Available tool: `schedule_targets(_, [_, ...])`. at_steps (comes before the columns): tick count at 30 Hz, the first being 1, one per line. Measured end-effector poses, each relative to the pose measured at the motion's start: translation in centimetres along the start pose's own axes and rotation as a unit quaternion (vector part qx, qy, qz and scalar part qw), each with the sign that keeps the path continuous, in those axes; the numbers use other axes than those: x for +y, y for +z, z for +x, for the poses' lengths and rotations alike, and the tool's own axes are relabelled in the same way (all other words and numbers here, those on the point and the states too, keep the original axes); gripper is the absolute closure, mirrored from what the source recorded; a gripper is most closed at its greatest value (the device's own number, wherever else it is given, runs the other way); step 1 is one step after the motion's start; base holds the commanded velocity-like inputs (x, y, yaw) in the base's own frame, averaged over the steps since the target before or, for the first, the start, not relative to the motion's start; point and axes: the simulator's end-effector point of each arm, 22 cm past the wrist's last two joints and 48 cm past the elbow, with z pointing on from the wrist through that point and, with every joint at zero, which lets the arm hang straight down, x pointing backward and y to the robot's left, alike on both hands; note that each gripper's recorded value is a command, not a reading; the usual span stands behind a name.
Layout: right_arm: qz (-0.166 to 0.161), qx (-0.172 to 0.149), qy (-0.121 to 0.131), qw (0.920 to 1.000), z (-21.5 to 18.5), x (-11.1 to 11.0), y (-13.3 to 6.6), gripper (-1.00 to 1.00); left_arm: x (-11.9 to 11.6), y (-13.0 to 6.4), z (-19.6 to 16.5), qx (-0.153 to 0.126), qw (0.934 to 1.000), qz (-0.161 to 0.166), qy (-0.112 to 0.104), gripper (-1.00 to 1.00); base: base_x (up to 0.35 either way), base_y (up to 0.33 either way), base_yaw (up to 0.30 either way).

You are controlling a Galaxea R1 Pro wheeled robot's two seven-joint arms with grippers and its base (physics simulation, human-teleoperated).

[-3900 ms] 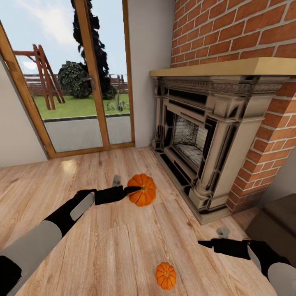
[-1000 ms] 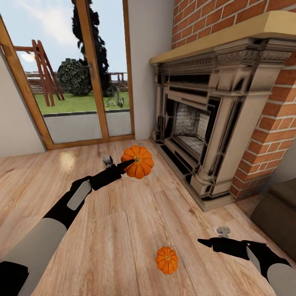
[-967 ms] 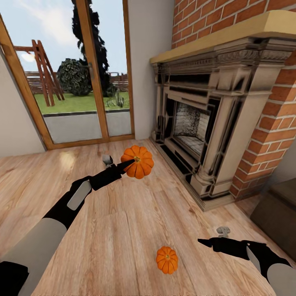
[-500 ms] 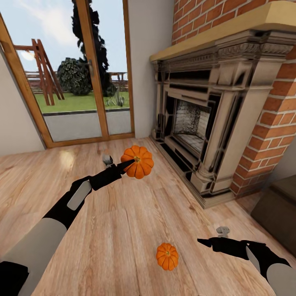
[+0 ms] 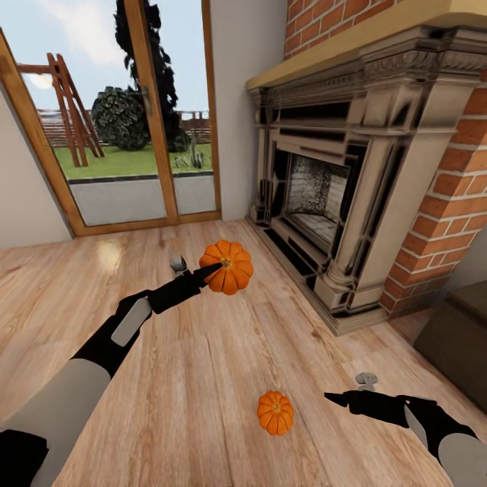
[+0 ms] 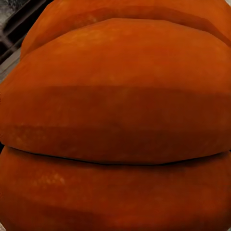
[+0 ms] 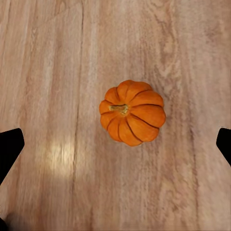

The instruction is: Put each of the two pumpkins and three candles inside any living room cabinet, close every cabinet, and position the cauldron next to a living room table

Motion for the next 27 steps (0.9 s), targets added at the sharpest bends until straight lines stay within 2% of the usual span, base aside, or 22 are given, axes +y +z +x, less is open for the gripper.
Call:
schedule_targets(11, [0.001,0.017,0.011,0.9998,1.8,-1.1,0.9,-1.0,3.0,-0.3,1.4,0.002,0.9997,-0.013,-0.023,1.0,0.0,0.0,0.0])
schedule_targets(15, [-0.004,0.021,0.025,0.9995,2.2,-1.3,1.1,-1.0,4.0,-0.5,1.8,0.003,0.9994,-0.016,-0.03,1.0,0.0,0.0,0.0])
schedule_targets(16, [-0.009,0.017,0.033,0.9993,2.1,-1.2,1.2,-1.0,4.2,-0.5,1.9,0.003,0.9994,-0.017,-0.031,1.0,0.0,0.0,0.0])
schedule_targets(18, [-0.027,-0.009,0.071,0.9971,1.1,-0.7,1.2,-1.0,4.7,-0.6,2.2,0.003,0.9992,-0.018,-0.035,1.0,0.0,0.0,0.0])
schedule_targets(19, [-0.035,-0.026,0.098,0.9942,0.4,-0.6,1.2,-1.0,4.9,-0.6,2.3,0.004,0.9991,-0.019,-0.036,1.0,0.0,0.0,0.0])
schedule_targets(20, [-0.056,-0.063,0.169,0.9819,-1.5,-0.2,0.9,-1.0,5.2,-0.7,2.4,0.004,0.9991,-0.02,-0.038,1.0,0.0,0.0,0.0])
schedule_targets(22, [-0.07,-0.078,0.213,0.9714,-2.4,-0.1,0.9,-1.0,5.7,-0.7,2.7,0.005,0.9989,-0.022,-0.042,1.0,0.0,0.0,0.0])
schedule_targets(24, [-0.08,-0.088,0.235,0.9647,-3.2,-0.1,1.0,-1.0,6.1,-0.8,3.0,0.005,0.9987,-0.023,-0.046,1.0,0.0,0.0,0.0])
schedule_targets(27, [-0.079,-0.087,0.238,0.9641,-2.9,-0.2,1.4,-1.0,6.9,-0.9,3.4,0.006,0.9983,-0.026,-0.051,1.0,0.0,0.0,0.0])
